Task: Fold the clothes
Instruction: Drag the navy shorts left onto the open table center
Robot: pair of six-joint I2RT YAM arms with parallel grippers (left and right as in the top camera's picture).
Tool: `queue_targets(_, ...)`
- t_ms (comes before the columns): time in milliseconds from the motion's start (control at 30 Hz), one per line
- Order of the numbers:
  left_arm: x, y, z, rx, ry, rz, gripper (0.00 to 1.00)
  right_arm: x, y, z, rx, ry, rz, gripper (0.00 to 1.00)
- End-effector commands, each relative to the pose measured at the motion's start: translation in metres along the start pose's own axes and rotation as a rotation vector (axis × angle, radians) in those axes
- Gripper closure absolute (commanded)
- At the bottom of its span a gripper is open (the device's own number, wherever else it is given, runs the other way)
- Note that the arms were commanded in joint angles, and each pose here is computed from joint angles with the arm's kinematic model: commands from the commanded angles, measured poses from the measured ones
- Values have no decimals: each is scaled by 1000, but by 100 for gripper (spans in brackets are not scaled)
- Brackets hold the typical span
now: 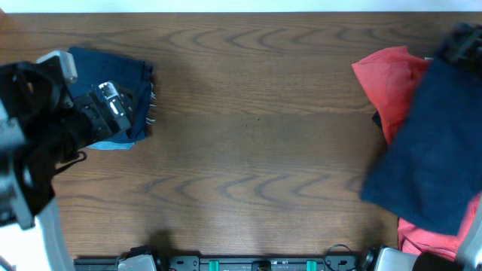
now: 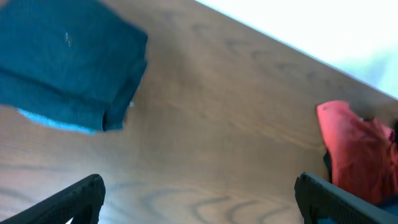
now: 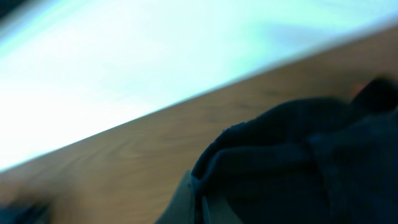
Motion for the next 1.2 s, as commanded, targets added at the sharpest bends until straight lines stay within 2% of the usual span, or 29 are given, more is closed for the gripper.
queue_targets(0,24,-7,1,-45,-99,8,2,4,80,27,93,112,-270,99)
queue_targets(167,44,-10,2,-69,-195,-43,2,-16,184,112,268,391,-447,98)
queue_targets(200,46,-10,3,-71,-207,-56,2,-19,204,131,312,437,-475,93)
queue_targets(267,51,-10,3,-75,-228,-74,2,-24,230,161,387,480,-486,54)
queue_targets(300,52,-10,3,-76,-232,-75,2,-26,237,169,414,476,-465,43)
queue_targets(333,53,-10,4,-77,-236,-73,2,-28,242,175,436,462,-432,33)
queue_targets(400,53,-10,4,-77,-235,-73,2,-31,242,175,436,427,-371,27)
queue_targets(500,50,-10,3,-75,-225,-70,2,-29,231,159,410,373,-314,23)
queue_targets(633,33,-11,-1,-72,-141,-8,2,-18,207,126,353,294,-259,24)
queue_targets(833,-44,-24,-2,-191,182,91,0,19,160,89,231,207,-139,28)
queue_targets(967,-119,-41,12,-265,441,125,7,40,132,81,155,201,-51,28)
queue_targets(1033,-158,-48,20,-297,549,103,16,47,120,80,118,212,-3,28)
queue_targets(1167,-234,-58,37,-346,689,58,49,52,103,83,85,263,70,29)
Point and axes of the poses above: each gripper's point midway between its finger pads, its own x axis back along the fingers, its own y axis along the line the jaws close on, z = x × y, the point moved 10 cm from there along x, back along the fingers, and after that the axes turned 2 degrees about -x, right-handed, at the moved point
